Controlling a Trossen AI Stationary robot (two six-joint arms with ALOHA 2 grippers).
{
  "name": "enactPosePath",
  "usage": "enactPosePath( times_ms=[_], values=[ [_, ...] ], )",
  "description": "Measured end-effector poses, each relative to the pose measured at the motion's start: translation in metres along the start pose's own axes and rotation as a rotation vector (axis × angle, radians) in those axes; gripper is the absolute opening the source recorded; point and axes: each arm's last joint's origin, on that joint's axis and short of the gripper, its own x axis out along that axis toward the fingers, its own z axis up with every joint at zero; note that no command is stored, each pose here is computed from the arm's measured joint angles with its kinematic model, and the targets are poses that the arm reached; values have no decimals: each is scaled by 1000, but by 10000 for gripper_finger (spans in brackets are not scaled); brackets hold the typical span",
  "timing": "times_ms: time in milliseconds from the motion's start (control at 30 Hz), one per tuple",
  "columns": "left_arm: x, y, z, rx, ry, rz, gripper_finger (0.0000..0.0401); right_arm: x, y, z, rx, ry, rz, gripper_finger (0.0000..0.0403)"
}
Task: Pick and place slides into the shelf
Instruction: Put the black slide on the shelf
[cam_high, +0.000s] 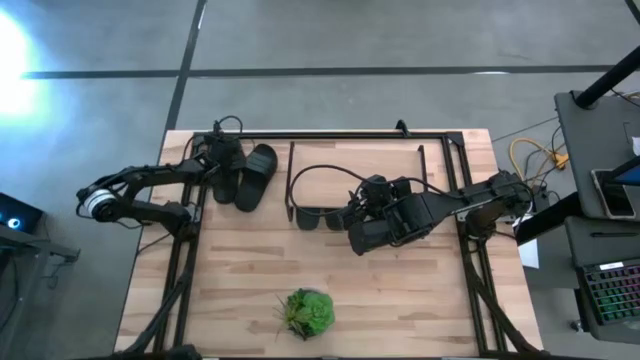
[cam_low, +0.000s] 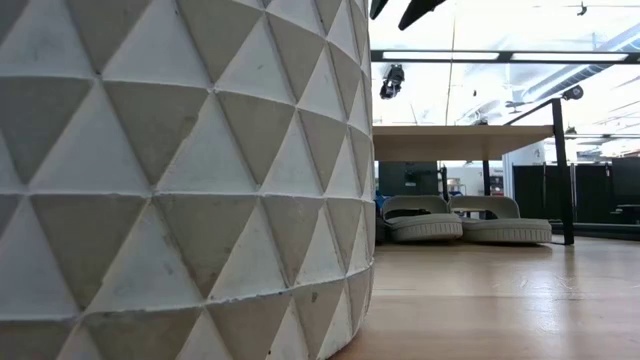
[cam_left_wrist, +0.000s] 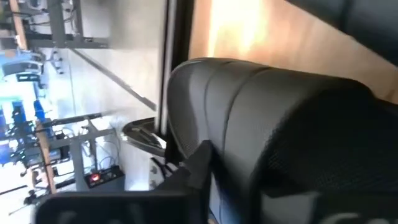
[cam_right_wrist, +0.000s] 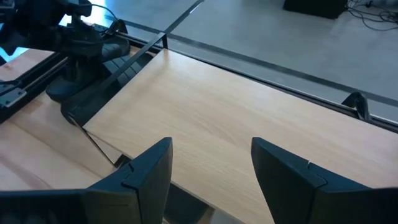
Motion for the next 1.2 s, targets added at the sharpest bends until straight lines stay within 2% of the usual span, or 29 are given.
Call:
enactPosePath(
  times_ms=[67,200,400,533,633,800,900,967,1133,1200],
  values=[
    [0,4,2,-13,6,16,8,0,0,0,0,0,1,211],
    [-4,13,6,-41,8,18,4,0,0,0,14,0,0,211],
    [-29,41,8,-208,17,9,2,0,0,0,20,-5,-1,211],
    [-68,70,8,-307,-56,46,1,-1,-1,2,49,-66,-19,211],
    [-108,89,7,-349,-141,61,1,-4,-5,7,86,-117,-30,211],
    [-176,106,17,-321,-399,72,1,-11,-16,17,159,-207,-42,211],
    [-206,111,35,-329,-456,105,0,-16,-24,24,204,-234,-40,211],
    [-218,109,52,-324,-457,86,0,-20,-30,28,234,-240,-33,211],
    [-231,94,116,-286,-436,-1,0,-30,-43,38,274,-247,-11,211],
    [-231,87,143,-258,-418,-1,0,-33,-48,42,289,-248,-3,211]
  ],
)
